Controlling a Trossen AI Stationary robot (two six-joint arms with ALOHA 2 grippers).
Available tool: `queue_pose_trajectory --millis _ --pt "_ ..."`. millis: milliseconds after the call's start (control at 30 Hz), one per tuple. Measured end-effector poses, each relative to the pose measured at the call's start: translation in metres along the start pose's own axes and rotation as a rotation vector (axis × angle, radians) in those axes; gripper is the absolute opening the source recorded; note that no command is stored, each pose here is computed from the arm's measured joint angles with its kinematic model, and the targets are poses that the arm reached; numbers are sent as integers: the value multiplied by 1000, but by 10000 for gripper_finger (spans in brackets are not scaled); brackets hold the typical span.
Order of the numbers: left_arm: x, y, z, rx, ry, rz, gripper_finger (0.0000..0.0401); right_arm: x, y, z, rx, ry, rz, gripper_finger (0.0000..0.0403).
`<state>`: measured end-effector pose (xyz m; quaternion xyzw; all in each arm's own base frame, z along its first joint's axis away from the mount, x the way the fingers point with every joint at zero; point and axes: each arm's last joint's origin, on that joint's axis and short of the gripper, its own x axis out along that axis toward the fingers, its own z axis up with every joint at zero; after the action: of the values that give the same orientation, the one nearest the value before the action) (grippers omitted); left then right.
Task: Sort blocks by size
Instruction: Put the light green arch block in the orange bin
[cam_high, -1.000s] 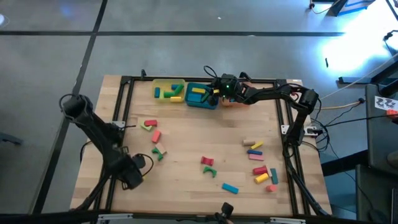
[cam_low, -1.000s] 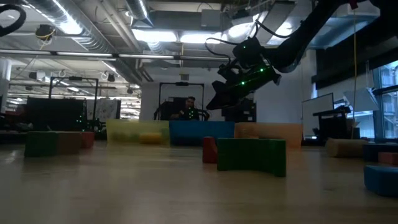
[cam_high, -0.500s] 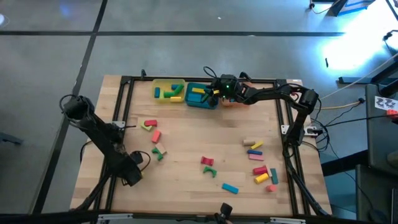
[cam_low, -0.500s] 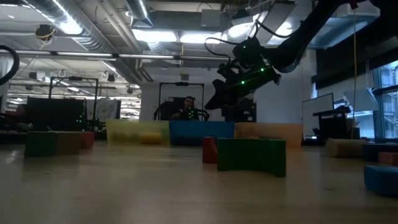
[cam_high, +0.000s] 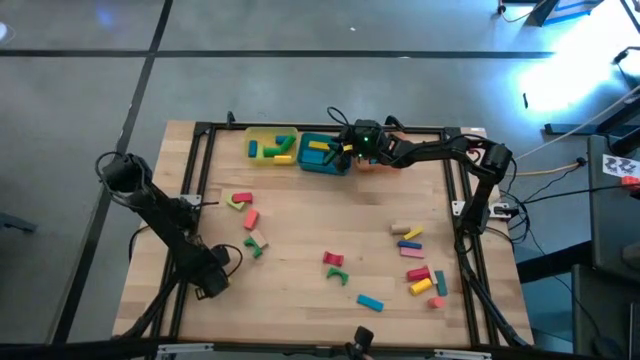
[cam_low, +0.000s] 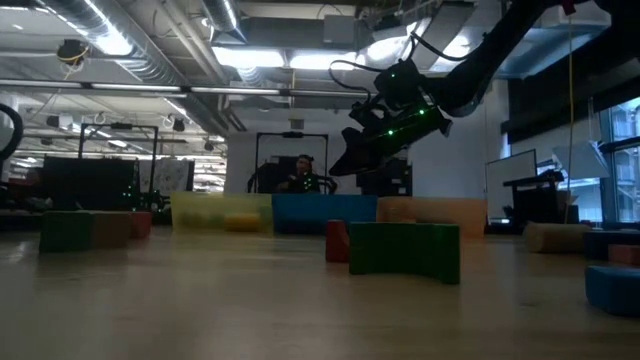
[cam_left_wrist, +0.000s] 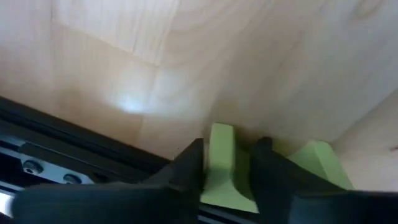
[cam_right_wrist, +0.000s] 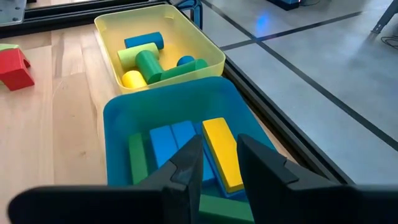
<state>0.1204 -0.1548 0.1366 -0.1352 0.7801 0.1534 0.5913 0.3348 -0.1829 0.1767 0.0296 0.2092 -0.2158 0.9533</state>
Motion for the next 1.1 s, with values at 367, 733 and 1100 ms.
queue_pose_trajectory --millis 367,733,1100 --pt "-3 -5 1 -52 14 -43 31 -32 -1 37 -6 -122 -7 101" --pt "-38 -12 18 -89 -77 -200 31 -88 0 67 -7 -102 -6 101" --pt "-95 4 72 -116 -632 -419 31 -157 2 79 -1 -19 -1 101"
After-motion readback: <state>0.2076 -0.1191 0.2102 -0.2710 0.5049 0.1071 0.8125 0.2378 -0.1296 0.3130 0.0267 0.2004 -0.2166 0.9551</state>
